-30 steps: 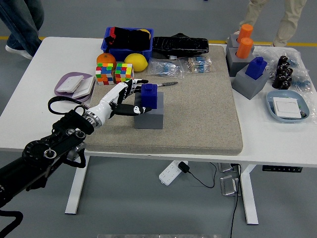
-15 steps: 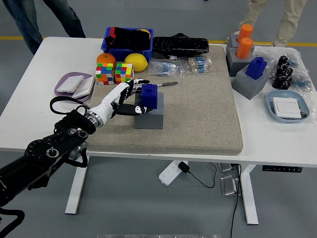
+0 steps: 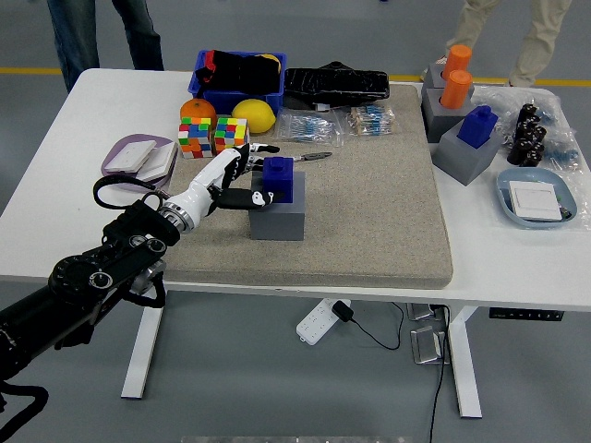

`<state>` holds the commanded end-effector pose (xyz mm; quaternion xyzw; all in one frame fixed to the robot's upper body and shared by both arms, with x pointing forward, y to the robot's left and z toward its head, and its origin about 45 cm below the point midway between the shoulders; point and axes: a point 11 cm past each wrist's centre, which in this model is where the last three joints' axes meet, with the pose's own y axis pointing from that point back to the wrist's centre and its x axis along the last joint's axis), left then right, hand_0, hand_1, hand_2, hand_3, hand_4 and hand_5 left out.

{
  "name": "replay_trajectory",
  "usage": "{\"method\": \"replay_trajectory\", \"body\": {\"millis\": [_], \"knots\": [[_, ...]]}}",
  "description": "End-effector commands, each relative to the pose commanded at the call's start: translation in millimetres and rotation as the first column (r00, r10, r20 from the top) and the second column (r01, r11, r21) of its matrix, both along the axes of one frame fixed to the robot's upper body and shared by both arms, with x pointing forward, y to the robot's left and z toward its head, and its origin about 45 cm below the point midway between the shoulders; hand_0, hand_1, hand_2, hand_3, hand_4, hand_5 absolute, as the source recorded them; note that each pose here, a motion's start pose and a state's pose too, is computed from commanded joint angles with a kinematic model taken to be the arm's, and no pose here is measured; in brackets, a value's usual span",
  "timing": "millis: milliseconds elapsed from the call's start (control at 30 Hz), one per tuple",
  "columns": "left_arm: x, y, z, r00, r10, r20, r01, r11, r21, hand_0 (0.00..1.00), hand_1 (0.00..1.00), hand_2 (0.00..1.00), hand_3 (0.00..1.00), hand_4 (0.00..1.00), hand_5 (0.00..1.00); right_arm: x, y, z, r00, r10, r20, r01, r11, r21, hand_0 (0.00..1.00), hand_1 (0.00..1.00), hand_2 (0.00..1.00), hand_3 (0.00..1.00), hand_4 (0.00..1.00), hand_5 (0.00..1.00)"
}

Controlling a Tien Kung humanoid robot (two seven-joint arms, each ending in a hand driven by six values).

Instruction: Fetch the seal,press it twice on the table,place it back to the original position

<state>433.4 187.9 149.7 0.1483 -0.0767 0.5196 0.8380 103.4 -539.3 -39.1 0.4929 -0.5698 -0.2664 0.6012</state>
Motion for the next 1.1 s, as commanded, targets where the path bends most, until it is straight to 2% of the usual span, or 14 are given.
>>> {"method": "replay_trajectory", "body": {"millis": [33,67,200,233,433,467,733,1100], "knots": [[-0.1,-0.1,-0.4,1.000,-0.001,-0.001,0.001,1.000,0.001,0.887,0.697,0.634,0.727,0.852,0.002,-0.2,-0.1,0.0,1.000,0.000,0.000,0.000,1.000,0.000,0.775,0.688,0.686,0.689,0.826,0.576],[-0.2,-0.1,-0.7,1.000,-0.001,-0.002,0.001,1.000,0.002,0.877,0.678,0.598,0.668,0.846,0.002,-0.3,-0.2,0.0,1.000,0.000,-0.001,0.000,1.000,-0.001,0.776,0.688,0.687,0.690,0.830,0.579],[0.8,0.6,-0.2,1.000,0.004,0.003,-0.004,1.000,0.002,0.877,0.678,0.598,0.668,0.846,0.002,-0.4,-0.3,0.0,1.000,0.001,-0.001,-0.001,1.000,-0.002,0.776,0.688,0.687,0.690,0.830,0.579],[1.4,1.1,0.4,1.000,0.007,0.005,-0.007,1.000,0.000,0.869,0.643,0.568,0.635,0.813,0.002,0.1,-0.3,0.2,1.000,0.001,0.000,-0.001,1.000,-0.002,0.777,0.688,0.687,0.690,0.831,0.580],[2.4,0.5,1.7,1.000,0.012,0.013,-0.012,1.000,0.001,0.869,0.643,0.568,0.635,0.813,0.002,0.9,-0.1,0.2,1.000,0.000,0.004,0.000,1.000,-0.002,0.777,0.688,0.687,0.690,0.831,0.580],[2.6,0.5,1.6,1.000,0.014,0.013,-0.014,1.000,0.000,0.862,0.617,0.551,0.611,0.799,0.002,0.8,-0.1,0.2,1.000,0.000,0.004,0.000,1.000,-0.002,0.777,0.689,0.687,0.690,0.832,0.580],[3.4,-0.3,1.9,1.000,0.019,0.016,-0.019,1.000,0.003,0.850,0.587,0.543,0.594,0.779,0.002,1.4,-0.7,0.7,1.000,0.000,0.007,0.000,1.000,-0.006,0.776,0.688,0.687,0.690,0.831,0.579],[4.8,5.5,0.7,0.998,0.064,0.000,-0.064,0.997,-0.043,0.827,0.565,0.529,0.586,0.736,0.002,0.8,-0.2,0.2,1.000,-0.001,0.008,0.001,1.000,-0.007,0.777,0.689,0.687,0.690,0.833,0.579]]}}
